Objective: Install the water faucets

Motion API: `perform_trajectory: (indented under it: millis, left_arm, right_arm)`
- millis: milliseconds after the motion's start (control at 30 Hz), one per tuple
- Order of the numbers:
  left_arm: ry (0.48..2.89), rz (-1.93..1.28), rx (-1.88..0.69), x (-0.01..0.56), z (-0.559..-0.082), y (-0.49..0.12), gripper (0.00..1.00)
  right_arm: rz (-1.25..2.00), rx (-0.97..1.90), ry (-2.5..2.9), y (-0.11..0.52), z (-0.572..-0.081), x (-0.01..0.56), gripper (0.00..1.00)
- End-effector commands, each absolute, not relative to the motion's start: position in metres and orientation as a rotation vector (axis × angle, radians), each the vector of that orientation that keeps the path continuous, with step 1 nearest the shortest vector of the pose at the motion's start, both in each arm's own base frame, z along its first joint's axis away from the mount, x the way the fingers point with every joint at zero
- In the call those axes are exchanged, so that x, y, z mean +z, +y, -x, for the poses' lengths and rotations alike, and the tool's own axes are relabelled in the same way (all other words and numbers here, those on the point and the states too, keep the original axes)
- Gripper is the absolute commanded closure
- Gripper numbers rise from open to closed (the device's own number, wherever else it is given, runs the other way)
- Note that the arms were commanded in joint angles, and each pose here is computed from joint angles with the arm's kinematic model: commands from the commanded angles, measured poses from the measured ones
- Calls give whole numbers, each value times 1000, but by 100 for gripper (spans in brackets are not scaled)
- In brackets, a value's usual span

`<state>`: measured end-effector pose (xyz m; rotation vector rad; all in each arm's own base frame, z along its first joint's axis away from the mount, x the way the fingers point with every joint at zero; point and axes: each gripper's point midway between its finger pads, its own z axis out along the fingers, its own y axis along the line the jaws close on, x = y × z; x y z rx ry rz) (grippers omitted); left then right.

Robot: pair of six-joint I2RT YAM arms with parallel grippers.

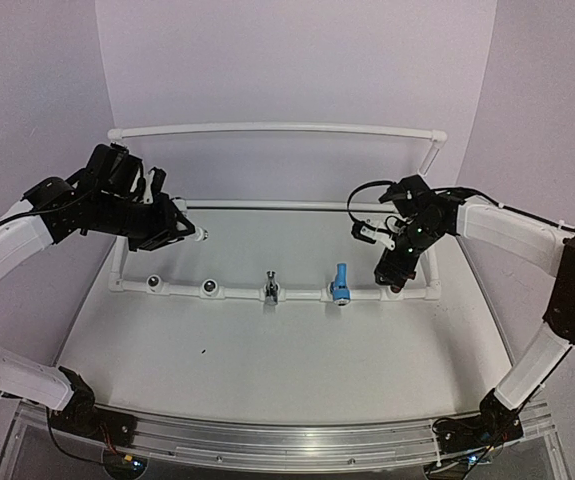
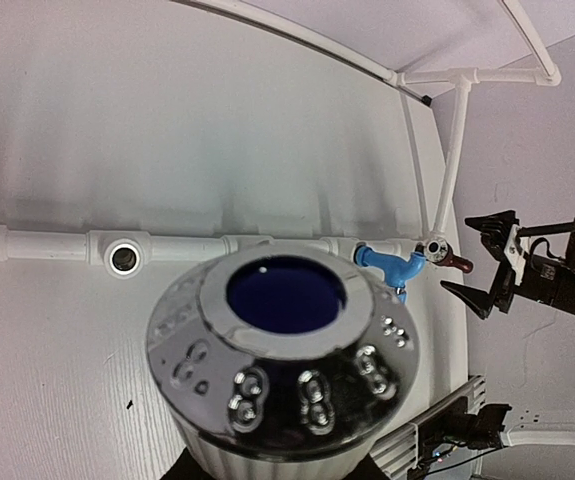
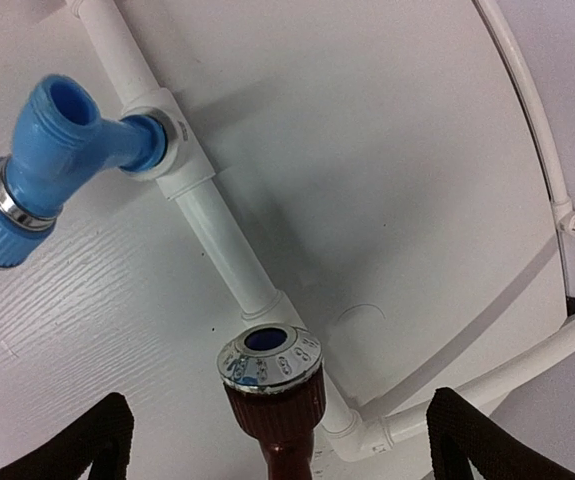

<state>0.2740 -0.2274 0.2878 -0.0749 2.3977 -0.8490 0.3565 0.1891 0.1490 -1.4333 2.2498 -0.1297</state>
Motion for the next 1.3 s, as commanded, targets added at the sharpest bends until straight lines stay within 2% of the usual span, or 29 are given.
perform_trajectory:
  millis: [0,100,533,933,1067,1200,1267]
  left_arm:
    - [2335,61,-857,302,-280,-227,100]
    - [2342,58,-843,298,-281,-227,100]
    - [2368,54,-799,282,-283,-224,100]
    - [2396,47,-780,268,-285,-226,100]
    - [2403,39,-773,266,-285,-226,100]
    - [2428,35,-761,259,-280,-223,100]
    - [2452,42,-739,252,-276,-219,100]
  right_arm:
    - [1495,-170,2312,179,-354,122,2]
    - [1511,-145,2337,180,-349,113,5]
    - [1591,126,2453,181,-287,97,32]
    - [1812,225,2350,215,-205,102,37]
    - [1806,250,2335,218,-202,115,32]
    - [1743,333,2242,233,-206,152,7]
    - [1698,390,2167,244,-209,180,3]
